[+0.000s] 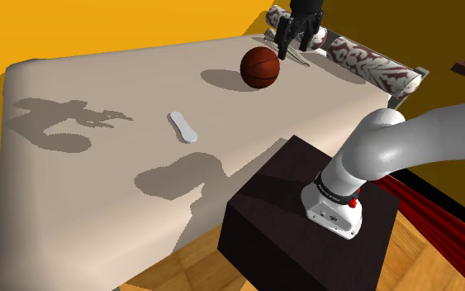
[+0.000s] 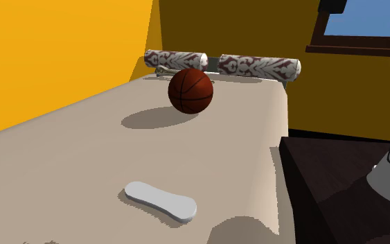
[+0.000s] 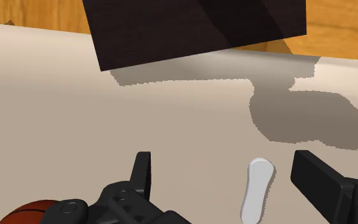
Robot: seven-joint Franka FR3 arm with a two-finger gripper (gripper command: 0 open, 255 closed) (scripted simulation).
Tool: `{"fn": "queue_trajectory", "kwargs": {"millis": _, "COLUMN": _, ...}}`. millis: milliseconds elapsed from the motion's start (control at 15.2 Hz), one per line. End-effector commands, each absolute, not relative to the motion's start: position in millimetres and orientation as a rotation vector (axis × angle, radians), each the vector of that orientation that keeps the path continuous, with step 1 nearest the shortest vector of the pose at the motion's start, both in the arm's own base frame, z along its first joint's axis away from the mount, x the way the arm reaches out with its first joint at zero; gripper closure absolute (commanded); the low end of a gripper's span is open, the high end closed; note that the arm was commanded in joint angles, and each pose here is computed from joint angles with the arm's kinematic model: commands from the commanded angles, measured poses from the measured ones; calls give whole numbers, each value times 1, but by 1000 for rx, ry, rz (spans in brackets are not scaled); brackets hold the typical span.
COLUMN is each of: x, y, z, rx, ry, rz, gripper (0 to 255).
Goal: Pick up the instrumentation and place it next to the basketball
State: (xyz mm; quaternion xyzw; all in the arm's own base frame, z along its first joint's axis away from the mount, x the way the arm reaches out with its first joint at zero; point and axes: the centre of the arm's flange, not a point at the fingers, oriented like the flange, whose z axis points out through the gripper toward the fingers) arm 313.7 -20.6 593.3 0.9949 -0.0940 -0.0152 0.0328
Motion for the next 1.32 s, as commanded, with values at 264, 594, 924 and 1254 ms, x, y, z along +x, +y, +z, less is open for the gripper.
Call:
{"fn": "queue_trajectory", "kwargs": {"millis": 264, "x": 347, "y": -11, "z": 554, "rx": 3070, "ry": -292, "rz": -43, "gripper": 0}}
{"fn": "queue_trajectory", "kwargs": {"millis": 594, "x": 388, "y": 2, "z": 505, "rx": 3079, "ry": -295, "rz": -39, "gripper": 0}}
{"fn": "queue_trajectory", "kwargs": {"millis": 924, "x": 430, "y": 14, "z": 457, "rx": 3089, "ry": -298, "rz": -35, "gripper": 0}}
{"fn": "queue_trajectory", "kwargs": {"millis": 1254, "x": 472, "y": 28, "z": 409, "rx": 3099, "ry": -301, "rz": -31, "gripper": 0}}
